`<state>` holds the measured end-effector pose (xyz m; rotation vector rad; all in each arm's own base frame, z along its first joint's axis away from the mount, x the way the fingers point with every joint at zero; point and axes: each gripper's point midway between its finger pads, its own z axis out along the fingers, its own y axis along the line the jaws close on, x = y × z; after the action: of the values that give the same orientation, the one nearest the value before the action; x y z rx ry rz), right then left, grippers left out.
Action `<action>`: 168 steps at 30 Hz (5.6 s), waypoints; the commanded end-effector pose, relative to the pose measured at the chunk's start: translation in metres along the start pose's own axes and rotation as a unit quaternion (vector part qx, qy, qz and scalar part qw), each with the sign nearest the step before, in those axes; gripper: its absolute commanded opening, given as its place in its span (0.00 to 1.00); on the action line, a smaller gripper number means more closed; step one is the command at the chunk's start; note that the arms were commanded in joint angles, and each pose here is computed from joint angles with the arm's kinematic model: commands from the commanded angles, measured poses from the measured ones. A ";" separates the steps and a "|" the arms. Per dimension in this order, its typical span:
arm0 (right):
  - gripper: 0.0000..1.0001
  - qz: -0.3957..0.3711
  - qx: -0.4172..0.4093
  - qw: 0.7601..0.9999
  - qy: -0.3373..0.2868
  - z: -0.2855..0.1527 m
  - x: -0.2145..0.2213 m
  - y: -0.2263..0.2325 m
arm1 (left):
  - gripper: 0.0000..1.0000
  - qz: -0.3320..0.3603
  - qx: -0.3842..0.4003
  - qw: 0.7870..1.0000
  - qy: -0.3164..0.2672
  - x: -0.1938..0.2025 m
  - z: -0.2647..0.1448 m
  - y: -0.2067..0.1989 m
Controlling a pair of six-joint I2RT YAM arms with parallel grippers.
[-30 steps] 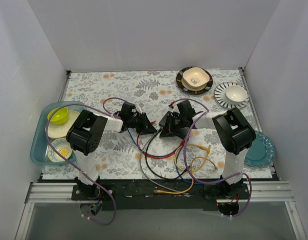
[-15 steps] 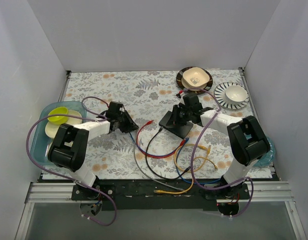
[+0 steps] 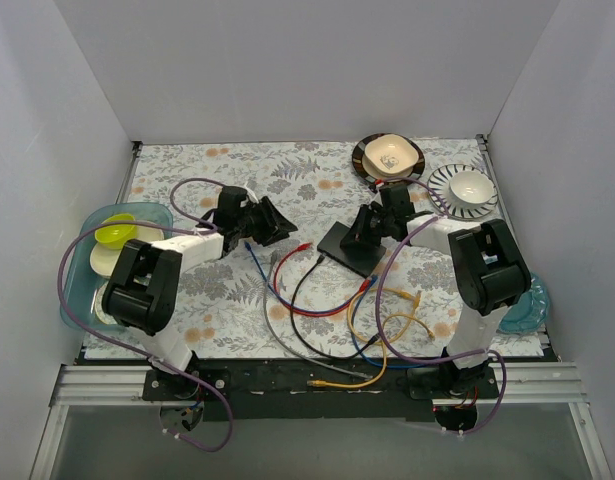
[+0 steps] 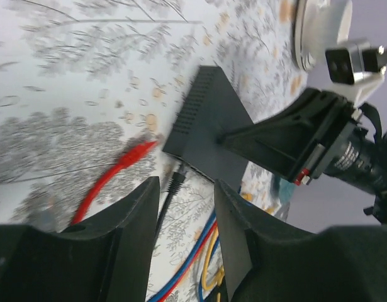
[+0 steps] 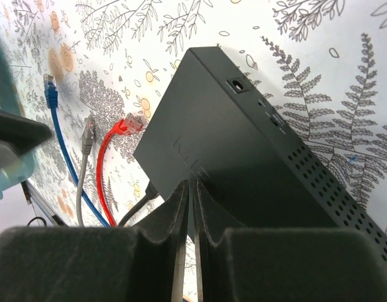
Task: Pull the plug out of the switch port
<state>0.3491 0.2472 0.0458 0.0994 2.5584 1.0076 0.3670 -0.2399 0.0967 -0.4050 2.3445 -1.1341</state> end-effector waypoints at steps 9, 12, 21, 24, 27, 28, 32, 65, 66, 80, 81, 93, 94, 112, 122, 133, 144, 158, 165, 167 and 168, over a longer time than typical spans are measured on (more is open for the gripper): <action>0.15 0.011 0.058 0.998 0.027 0.011 0.013 -0.030 | 0.39 0.053 0.049 0.988 0.134 0.069 0.043 -0.007; 0.15 0.013 0.058 0.998 0.029 0.012 0.014 -0.031 | 0.39 0.049 0.039 0.988 0.143 0.072 0.050 0.002; 0.15 0.011 0.059 0.997 0.037 0.012 0.019 -0.034 | 0.36 0.045 0.014 0.988 0.149 0.074 0.074 0.015; 0.15 0.007 0.061 0.997 0.036 0.012 0.016 -0.034 | 0.33 0.049 0.008 0.987 0.152 0.077 0.079 0.018; 0.15 0.007 0.063 0.997 0.038 0.012 0.015 -0.036 | 0.30 0.054 0.002 0.987 0.152 0.078 0.079 0.022; 0.15 0.006 0.060 0.997 0.037 0.012 0.014 -0.035 | 0.30 0.058 0.002 0.986 0.153 0.080 0.078 0.022; 0.15 0.006 0.059 0.998 0.038 0.013 0.012 -0.035 | 0.29 0.082 0.007 0.983 0.162 0.087 0.077 0.020; 0.14 0.009 0.062 0.997 0.040 0.014 0.013 -0.039 | 0.34 0.143 -0.052 0.970 0.192 0.117 0.067 0.055; 0.15 0.009 0.060 0.997 0.041 0.014 0.013 -0.039 | 0.34 0.137 -0.061 0.968 0.199 0.120 0.064 0.059; 0.14 0.009 0.061 0.997 0.041 0.014 0.015 -0.039 | 0.00 0.127 -0.054 0.968 0.210 0.123 0.069 0.056; 0.14 0.009 0.060 0.997 0.042 0.014 0.015 -0.039 | 0.00 0.127 -0.050 0.968 0.212 0.123 0.069 0.055; 0.14 0.015 0.063 0.997 0.047 0.018 0.020 -0.045 | 0.00 0.116 -0.050 0.963 0.239 0.146 0.036 0.063; 0.14 0.014 0.064 0.997 0.047 0.018 0.020 -0.045 | 0.00 0.116 -0.048 0.962 0.240 0.146 0.033 0.062; 0.14 -0.008 0.071 0.997 0.002 -0.011 0.004 -0.029 | 0.00 0.003 -0.270 0.961 -0.052 0.020 -0.052 0.081; 0.44 -0.071 0.137 0.983 -0.102 -0.101 -0.023 0.003 | 0.47 -0.003 -0.207 0.968 -0.141 -0.026 -0.069 0.031; 0.37 -0.092 0.162 0.976 -0.112 -0.160 0.049 -0.029 | 0.53 0.045 -0.068 0.996 -0.026 0.048 -0.045 -0.049; 0.38 -0.096 0.164 0.968 -0.163 -0.195 0.051 -0.019 | 0.53 0.251 0.065 0.958 0.120 0.249 -0.026 -0.143; 0.38 -0.075 0.087 0.976 -0.187 -0.224 0.043 0.034 | 0.47 0.337 0.072 0.898 0.275 0.381 0.024 -0.103; 0.38 -0.079 0.097 0.974 -0.190 -0.234 0.048 0.032 | 0.41 0.258 -0.068 0.945 0.187 0.341 0.071 -0.050; 0.38 -0.080 0.097 0.974 -0.188 -0.234 0.048 0.034 | 0.38 0.256 -0.137 0.939 0.185 0.331 0.071 -0.021; 0.38 -0.081 0.105 0.971 -0.199 -0.238 0.043 0.033 | 0.34 0.240 -0.166 0.940 0.176 0.322 0.074 -0.012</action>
<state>0.2105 0.1309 0.1861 0.1223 2.3205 0.5981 0.0987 -0.5019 0.0338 0.5442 2.5685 -1.0780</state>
